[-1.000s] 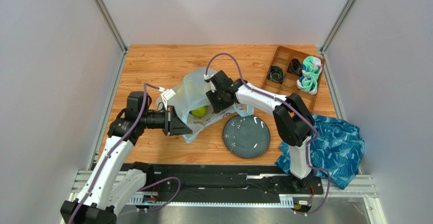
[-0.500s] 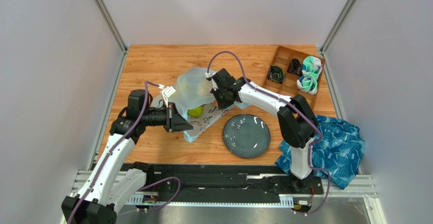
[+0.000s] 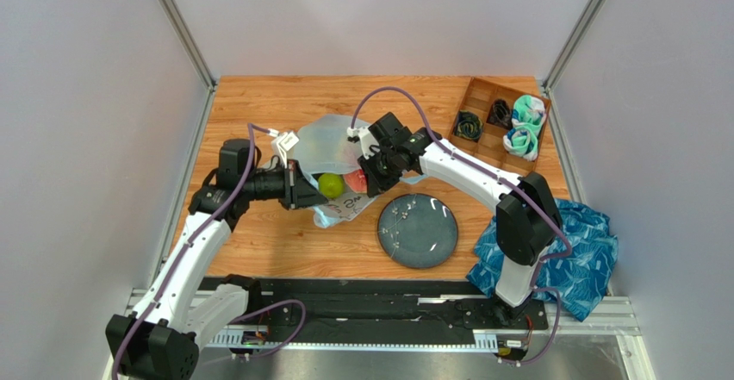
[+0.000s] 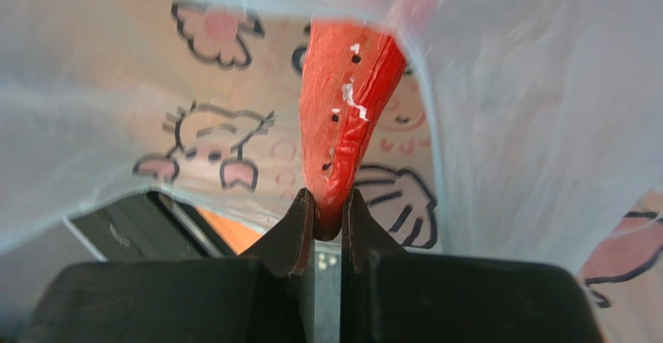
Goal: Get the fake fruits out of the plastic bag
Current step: Take out the fake fruit from the plastic bag, then place the fake fruit on the plate.
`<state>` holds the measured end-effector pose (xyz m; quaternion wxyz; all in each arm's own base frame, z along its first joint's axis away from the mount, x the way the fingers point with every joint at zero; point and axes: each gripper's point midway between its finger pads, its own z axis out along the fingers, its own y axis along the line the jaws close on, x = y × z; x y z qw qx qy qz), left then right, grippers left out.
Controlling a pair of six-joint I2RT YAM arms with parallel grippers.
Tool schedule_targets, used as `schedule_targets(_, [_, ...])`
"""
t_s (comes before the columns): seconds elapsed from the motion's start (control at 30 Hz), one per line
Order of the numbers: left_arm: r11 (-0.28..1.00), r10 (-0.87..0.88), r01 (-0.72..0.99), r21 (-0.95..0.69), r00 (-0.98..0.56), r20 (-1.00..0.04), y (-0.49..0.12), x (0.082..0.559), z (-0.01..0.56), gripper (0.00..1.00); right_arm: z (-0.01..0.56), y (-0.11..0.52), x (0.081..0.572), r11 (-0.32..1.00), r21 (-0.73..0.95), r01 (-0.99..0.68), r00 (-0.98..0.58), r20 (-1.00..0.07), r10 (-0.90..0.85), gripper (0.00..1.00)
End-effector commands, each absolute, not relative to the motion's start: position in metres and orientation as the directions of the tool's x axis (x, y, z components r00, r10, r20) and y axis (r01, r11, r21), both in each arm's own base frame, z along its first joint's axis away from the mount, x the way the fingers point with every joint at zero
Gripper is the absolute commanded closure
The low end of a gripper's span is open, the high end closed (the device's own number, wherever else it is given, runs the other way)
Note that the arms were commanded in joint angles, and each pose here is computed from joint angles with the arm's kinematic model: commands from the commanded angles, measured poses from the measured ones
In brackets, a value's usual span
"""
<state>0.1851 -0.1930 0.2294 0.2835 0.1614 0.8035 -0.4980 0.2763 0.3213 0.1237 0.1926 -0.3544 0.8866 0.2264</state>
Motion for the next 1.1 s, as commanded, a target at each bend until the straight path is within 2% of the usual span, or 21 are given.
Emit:
schedule_targets(0.0, [0.483,-0.022,0.662,-0.573,-0.646,-0.763,-0.195,0.224,0.267,1.0,0.156,0.318,0.246,0.495,0.311,-0.812,-0.582,-0.506,-0.637,1.0])
schedule_targets(0.17, [0.521,-0.025,0.655,-0.547,-0.629,-0.777,-0.194,0.247,0.275,1.0,0.174,0.304,0.23,0.39,0.269,-0.881,-0.473,-0.504,-0.723,1.0])
schedule_targets(0.4, [0.542,-0.042,0.633,-0.552,-0.636,-0.771,-0.193,0.258,0.276,1.0,0.197,0.261,0.207,0.146,0.026,-0.989,-0.134,-0.577,-0.806,1.0])
schedule_targets(0.43, [0.547,-0.046,0.629,-0.553,-0.637,-0.769,-0.192,0.259,0.275,1.0,0.199,0.247,0.198,0.08,-0.043,-0.996,-0.04,-0.59,-0.806,1.0])
schedule_targets(0.5, [0.559,-0.052,0.613,-0.558,-0.646,-0.762,-0.19,0.262,0.273,1.0,0.212,0.228,0.19,0.051,-0.159,-0.986,0.057,-0.61,-0.79,1.0])
schedule_targets(0.53, [0.561,-0.054,0.61,-0.56,-0.648,-0.76,-0.19,0.263,0.272,1.0,0.197,0.215,0.184,0.013,-0.179,-0.984,0.094,-0.577,-0.811,1.0])
schedule_targets(0.63, [0.561,-0.057,0.605,-0.566,-0.653,-0.755,-0.188,0.263,0.272,1.0,0.192,0.181,0.177,0.01,-0.271,-0.963,0.137,-0.517,-0.845,1.0])
schedule_targets(0.8, [0.561,-0.055,0.597,-0.574,-0.665,-0.745,-0.187,0.26,0.269,1.0,0.154,0.14,0.18,0.027,-0.291,-0.956,0.094,-0.397,-0.913,1.0])
schedule_targets(0.9, [0.561,-0.05,0.596,-0.575,-0.669,-0.742,-0.187,0.258,0.266,1.0,0.133,0.127,0.195,0.017,-0.341,-0.94,0.096,-0.312,-0.945,1.0])
schedule_targets(1.07, [0.566,-0.047,0.594,-0.572,-0.67,-0.741,-0.184,0.255,0.262,1.0,0.112,0.127,0.232,0.061,-0.4,-0.914,0.057,-0.277,-0.959,1.0])
